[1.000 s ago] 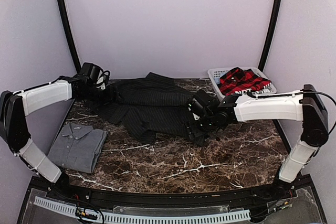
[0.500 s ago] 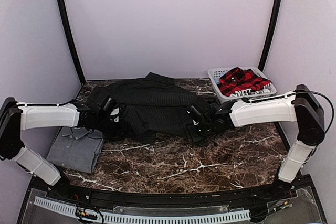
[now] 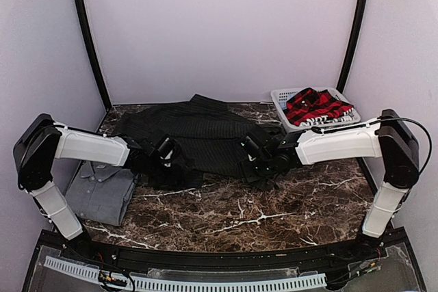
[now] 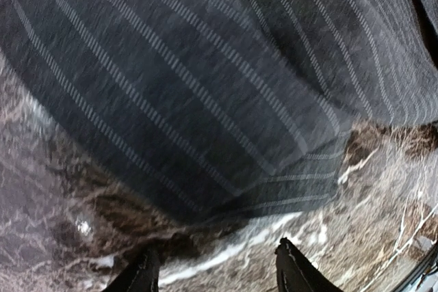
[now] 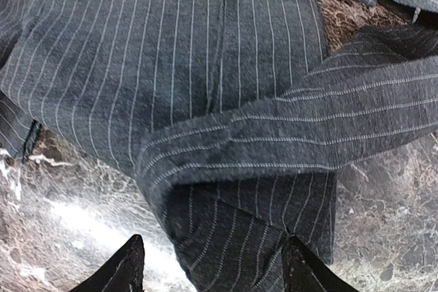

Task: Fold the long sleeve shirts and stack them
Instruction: Move the crumpled shirt to the center of the board.

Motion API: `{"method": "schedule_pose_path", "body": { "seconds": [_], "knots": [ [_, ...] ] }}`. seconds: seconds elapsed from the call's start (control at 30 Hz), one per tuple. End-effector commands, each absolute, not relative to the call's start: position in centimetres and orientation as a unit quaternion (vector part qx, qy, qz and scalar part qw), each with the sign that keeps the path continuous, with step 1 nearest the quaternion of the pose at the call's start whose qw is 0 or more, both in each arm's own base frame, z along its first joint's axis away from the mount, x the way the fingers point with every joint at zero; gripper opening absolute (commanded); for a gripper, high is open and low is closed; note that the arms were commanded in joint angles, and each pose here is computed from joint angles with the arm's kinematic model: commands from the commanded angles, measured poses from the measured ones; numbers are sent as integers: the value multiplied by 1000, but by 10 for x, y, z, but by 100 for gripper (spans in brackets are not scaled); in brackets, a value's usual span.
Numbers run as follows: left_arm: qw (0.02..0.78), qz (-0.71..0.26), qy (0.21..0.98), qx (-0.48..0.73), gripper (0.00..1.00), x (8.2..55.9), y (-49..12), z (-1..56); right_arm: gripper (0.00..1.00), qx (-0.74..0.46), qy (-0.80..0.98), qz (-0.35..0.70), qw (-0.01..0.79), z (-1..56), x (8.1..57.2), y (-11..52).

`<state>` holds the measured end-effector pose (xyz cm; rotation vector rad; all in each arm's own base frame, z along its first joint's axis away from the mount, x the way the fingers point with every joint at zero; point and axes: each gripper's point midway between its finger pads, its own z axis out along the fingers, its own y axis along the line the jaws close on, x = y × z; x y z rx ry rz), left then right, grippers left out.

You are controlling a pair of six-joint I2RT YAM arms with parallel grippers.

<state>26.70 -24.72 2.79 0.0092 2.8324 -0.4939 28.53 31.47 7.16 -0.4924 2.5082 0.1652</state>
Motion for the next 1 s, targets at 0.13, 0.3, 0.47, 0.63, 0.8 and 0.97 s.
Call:
{"method": "schedule_pose_path", "body": {
  "seconds": [0.13, 0.3, 0.47, 0.63, 0.8, 0.97],
  "knots": [
    [178, -144, 973, -23, 42, 292, -255, 28, 67, -167, 929, 84, 320, 86, 297, 332],
    [185, -132, 973, -40, 11, 296, -251, 27, 67, -158, 927, 86, 329, 89, 303, 331],
    [188, -124, 973, -48, 0, 286, -238, 34, 49, -154, 929, 74, 327, 83, 310, 325],
    [184, -117, 975, -42, 0, 272, -225, 43, 17, -146, 931, 63, 329, 85, 312, 315],
    [174, -99, 979, -27, 0, 260, -212, 54, 0, -130, 930, 57, 338, 98, 315, 302],
    [161, -79, 984, -8, 0, 247, -194, 67, 0, -121, 934, 29, 335, 106, 317, 278]
  ]
}}
